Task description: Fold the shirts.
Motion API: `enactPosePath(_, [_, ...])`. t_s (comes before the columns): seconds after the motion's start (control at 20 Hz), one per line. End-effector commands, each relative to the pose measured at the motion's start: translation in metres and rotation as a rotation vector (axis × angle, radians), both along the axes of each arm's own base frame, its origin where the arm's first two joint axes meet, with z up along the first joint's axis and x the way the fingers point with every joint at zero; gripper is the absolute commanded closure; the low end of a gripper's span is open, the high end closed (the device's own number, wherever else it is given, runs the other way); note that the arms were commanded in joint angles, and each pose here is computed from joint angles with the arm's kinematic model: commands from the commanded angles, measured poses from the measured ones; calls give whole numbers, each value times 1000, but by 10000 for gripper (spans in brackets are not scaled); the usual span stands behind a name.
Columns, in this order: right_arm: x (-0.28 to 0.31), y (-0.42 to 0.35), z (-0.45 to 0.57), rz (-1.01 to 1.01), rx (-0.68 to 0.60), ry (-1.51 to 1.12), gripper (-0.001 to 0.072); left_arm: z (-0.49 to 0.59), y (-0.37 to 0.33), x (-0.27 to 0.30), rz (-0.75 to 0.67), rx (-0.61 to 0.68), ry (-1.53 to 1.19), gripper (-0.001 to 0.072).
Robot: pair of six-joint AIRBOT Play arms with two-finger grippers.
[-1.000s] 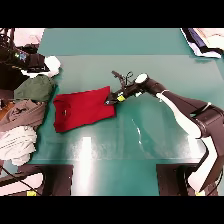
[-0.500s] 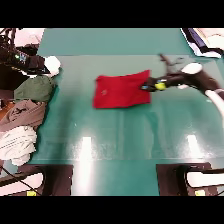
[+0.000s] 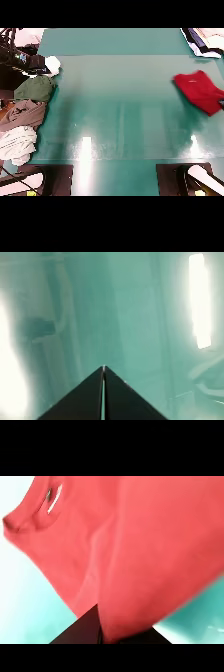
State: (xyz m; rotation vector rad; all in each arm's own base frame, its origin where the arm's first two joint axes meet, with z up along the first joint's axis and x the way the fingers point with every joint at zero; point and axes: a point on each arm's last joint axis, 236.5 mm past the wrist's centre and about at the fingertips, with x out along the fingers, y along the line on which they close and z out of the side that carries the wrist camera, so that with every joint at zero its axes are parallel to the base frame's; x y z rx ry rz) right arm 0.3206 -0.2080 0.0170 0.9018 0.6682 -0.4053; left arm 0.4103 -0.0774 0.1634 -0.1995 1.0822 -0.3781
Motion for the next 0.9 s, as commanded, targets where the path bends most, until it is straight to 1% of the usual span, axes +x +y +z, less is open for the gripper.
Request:
enactPosePath(0.0, [-58, -47, -13, -205, -1, 26, 697, 3, -7, -1, -6, -29, 0, 685])
enactPosePath(0.25, [-80, -47, -30, -165, -45, 154, 694, 3, -8, -1, -8, -33, 1, 686])
enactPosePath(0.35, [-100, -49, -38, -155, -60, 266, 680, 3, -8, -1, -10, -32, 0, 686])
enactPosePath(0.4, [-113, -54, -40, -137, -95, 334, 512, 3, -7, -1, -10, -31, 0, 685])
enactPosePath(0.45, [-125, -62, -38, -111, -151, 401, 236, 3, -8, -1, -11, -31, 0, 685])
enactPosePath(0.5, [-138, -69, -34, -84, -198, 470, 111, 3, -8, -1, -11, -31, 0, 686])
enactPosePath(0.6, [-154, -83, -15, -63, -259, 556, 116, 3, -8, -1, -10, -31, -1, 686])
enactPosePath(0.7, [-147, -94, 9, -120, -274, 520, 125, 3, -7, 0, -15, -29, -7, 685])
enactPosePath(0.85, [-91, -73, 38, -60, -254, 357, 126, 4, -7, 0, -15, -29, -7, 685])
